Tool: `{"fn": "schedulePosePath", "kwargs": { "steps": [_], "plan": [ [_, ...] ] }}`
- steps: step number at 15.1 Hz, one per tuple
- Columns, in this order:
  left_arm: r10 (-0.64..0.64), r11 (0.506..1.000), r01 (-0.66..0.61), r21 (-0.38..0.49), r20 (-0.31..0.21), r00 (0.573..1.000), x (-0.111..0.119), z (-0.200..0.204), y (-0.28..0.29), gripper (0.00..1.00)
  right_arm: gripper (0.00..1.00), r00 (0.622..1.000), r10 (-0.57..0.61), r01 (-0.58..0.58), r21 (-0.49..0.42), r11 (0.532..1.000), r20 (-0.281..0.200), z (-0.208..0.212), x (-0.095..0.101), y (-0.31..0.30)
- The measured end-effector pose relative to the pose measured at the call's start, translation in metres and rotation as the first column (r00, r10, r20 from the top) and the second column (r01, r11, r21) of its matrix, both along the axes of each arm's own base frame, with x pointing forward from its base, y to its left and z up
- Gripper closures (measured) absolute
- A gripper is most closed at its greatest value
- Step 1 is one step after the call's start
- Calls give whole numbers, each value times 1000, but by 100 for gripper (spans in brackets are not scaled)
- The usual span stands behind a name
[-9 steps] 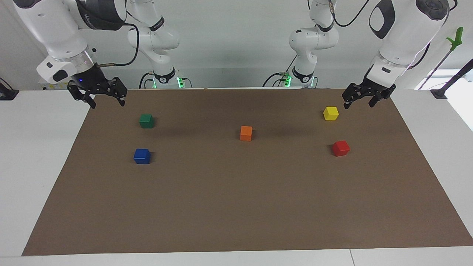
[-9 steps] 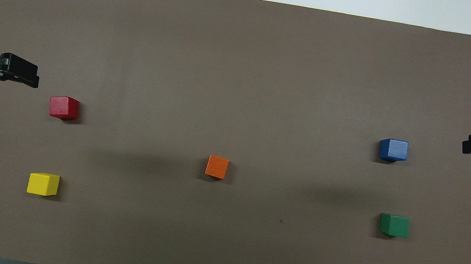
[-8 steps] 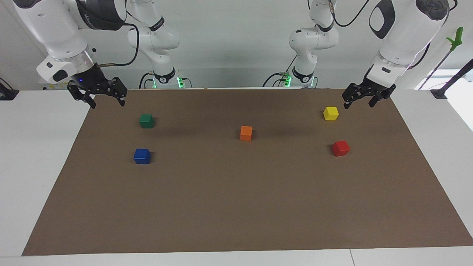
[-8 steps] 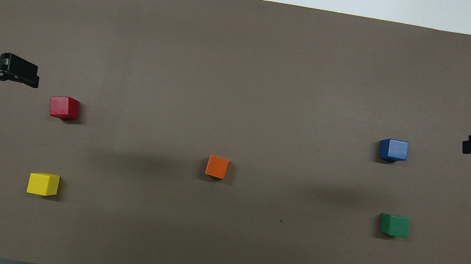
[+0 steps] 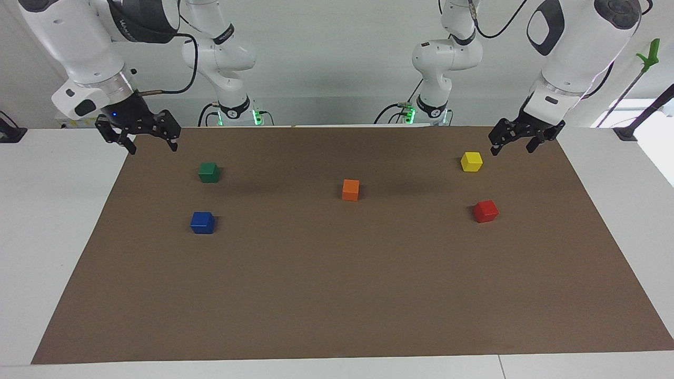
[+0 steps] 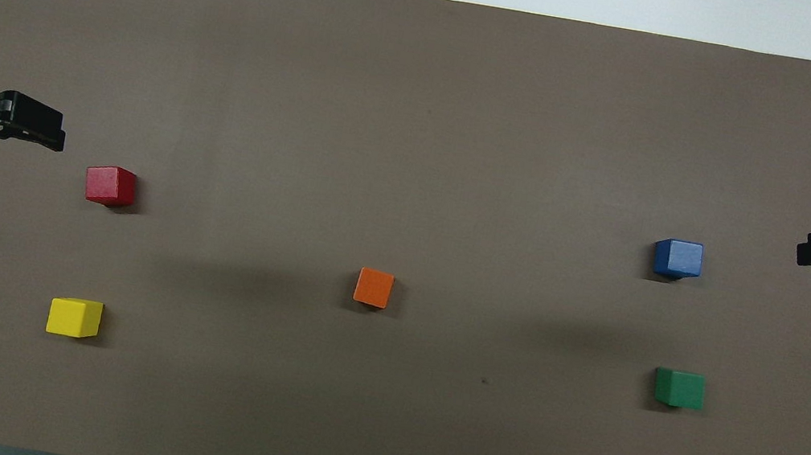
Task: Transfer red block to right arm and stack on blue block
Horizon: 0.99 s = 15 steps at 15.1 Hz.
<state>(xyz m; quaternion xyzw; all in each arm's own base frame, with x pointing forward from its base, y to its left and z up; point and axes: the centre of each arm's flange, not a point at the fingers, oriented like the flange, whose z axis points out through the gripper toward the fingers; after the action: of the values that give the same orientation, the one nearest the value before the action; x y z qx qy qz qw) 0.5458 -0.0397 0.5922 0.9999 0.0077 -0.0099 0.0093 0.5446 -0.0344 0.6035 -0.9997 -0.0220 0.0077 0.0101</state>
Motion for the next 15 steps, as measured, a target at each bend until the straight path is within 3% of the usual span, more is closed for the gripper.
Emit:
{"fn": "schedulePosePath", "kwargs": {
  "steps": [4, 8, 12, 15],
  "plan": [
    [12, 1000, -12, -2, 21, 1000, 4, -9, 6, 0, 0, 1000, -1, 1, 1, 1000, -11, -4, -1, -3],
    [24, 1000, -24, 5, 29, 999, 19, -72, 14, 0, 0, 1000, 1, -1, 10, 1000, -22, -8, -2, -1],
    [51, 999, -52, 8, 46, 998, 32, -150, 33, 0, 0, 999, -5, 14, 159, 987, -54, -28, -11, -3],
    [78, 997, -79, 7, 53, 996, 19, -212, 48, 0, 0, 998, -12, 29, 313, 949, -56, -41, -16, -17]
  ]
}}
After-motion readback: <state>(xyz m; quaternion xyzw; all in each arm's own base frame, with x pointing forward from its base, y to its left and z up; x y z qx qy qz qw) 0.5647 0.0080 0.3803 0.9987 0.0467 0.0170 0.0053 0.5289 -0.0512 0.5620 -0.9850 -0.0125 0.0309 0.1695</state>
